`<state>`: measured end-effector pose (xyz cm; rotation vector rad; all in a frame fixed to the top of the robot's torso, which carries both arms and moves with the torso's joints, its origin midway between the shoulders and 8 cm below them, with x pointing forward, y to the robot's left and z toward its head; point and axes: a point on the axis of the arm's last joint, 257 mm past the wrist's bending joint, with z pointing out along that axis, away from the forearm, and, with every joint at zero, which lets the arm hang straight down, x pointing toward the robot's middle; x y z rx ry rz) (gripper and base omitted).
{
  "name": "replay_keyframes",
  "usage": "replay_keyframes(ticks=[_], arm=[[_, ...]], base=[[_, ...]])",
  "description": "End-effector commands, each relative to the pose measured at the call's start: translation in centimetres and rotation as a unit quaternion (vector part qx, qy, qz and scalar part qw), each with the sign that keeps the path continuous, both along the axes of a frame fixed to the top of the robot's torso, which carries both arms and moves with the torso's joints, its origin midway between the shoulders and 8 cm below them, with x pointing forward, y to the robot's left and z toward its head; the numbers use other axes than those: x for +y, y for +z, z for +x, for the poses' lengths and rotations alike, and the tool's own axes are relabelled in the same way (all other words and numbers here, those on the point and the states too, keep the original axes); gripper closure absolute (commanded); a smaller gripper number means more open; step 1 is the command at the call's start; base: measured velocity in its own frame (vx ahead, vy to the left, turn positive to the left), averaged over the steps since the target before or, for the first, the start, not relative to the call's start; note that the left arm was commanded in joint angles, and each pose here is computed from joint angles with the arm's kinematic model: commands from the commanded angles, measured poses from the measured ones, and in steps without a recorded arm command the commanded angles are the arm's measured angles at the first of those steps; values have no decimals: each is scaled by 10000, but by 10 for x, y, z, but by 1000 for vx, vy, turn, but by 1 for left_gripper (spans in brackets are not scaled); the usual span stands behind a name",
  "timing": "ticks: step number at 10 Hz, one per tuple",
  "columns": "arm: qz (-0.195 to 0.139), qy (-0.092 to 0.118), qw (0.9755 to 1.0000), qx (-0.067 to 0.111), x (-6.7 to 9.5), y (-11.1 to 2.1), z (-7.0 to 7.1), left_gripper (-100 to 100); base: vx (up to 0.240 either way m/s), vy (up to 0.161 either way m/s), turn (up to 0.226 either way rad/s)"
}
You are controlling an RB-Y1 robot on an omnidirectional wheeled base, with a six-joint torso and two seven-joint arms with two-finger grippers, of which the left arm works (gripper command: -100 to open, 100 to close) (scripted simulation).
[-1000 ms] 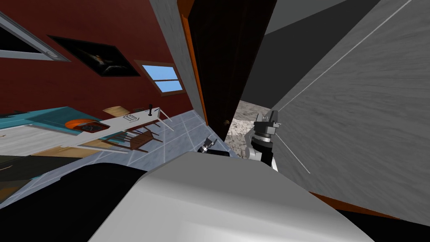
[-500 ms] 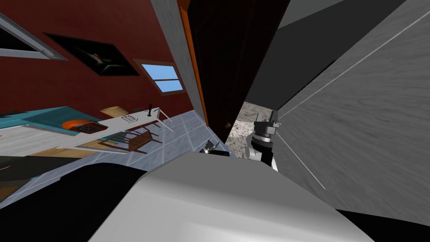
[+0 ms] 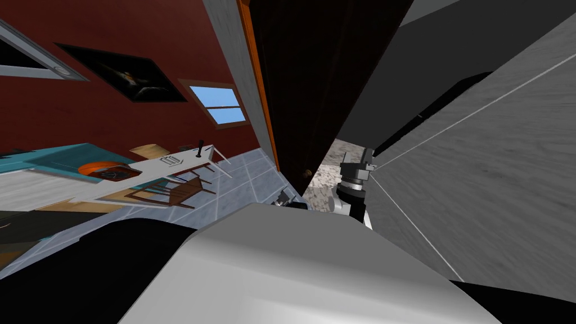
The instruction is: Push the door open
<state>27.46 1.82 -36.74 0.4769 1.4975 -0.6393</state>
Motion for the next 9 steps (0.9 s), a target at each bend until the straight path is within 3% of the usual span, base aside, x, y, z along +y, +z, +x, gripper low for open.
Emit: replay_keyframes(ticks=[1,6,9], arm=[[139,-143,9998,-55,-10,-8,-10,-100],[421,-485,9978,-184,-33,-22,-33,-100],[448,-460,9978,-158,-29,-24,-29,-100]], base=[[151,-1,36],[170,2,28],[94,-77,-16]])
